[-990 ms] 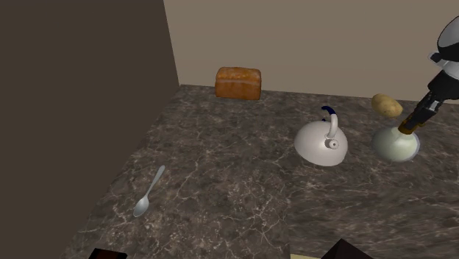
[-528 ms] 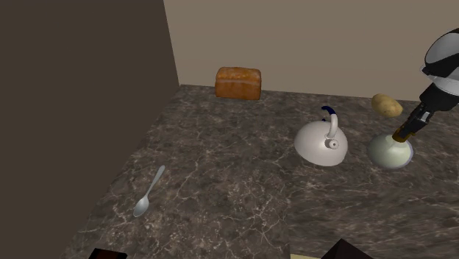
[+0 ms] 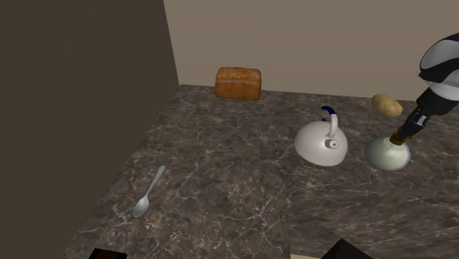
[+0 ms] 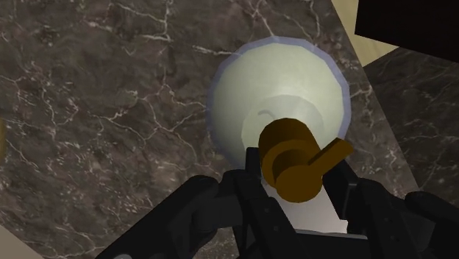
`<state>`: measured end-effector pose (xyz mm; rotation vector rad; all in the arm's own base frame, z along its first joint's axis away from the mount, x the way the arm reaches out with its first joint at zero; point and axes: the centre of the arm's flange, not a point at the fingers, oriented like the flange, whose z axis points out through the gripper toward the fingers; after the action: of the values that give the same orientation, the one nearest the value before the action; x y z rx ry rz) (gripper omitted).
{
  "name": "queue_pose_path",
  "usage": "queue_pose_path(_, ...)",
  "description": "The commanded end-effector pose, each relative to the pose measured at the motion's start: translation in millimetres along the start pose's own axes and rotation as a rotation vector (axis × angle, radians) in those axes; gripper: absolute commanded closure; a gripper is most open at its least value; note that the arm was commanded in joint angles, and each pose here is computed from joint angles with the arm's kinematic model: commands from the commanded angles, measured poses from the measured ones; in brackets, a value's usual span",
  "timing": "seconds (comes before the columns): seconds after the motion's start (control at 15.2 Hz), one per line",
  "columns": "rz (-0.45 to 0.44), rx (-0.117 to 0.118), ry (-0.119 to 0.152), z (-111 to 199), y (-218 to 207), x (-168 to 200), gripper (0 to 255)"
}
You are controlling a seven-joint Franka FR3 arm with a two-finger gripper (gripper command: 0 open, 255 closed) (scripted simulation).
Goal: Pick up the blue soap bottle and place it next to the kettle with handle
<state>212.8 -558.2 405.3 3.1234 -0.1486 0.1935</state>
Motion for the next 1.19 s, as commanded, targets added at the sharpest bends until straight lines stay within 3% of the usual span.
queue_pose_path(0.0,0.000,-0.001,0.000,0,0,0,255)
queue_pose_path(0.07,0.000,-0.001,0.000,0,0,0,0)
queue_pose_path(0.4,0.000,-0.001,0.000,0,0,0,0)
queue_pose_path(0.66,0.000,-0.001,0.000,-50,0,0,0)
queue_pose_path(1.12,0.000,-0.001,0.000,-50,0,0,0)
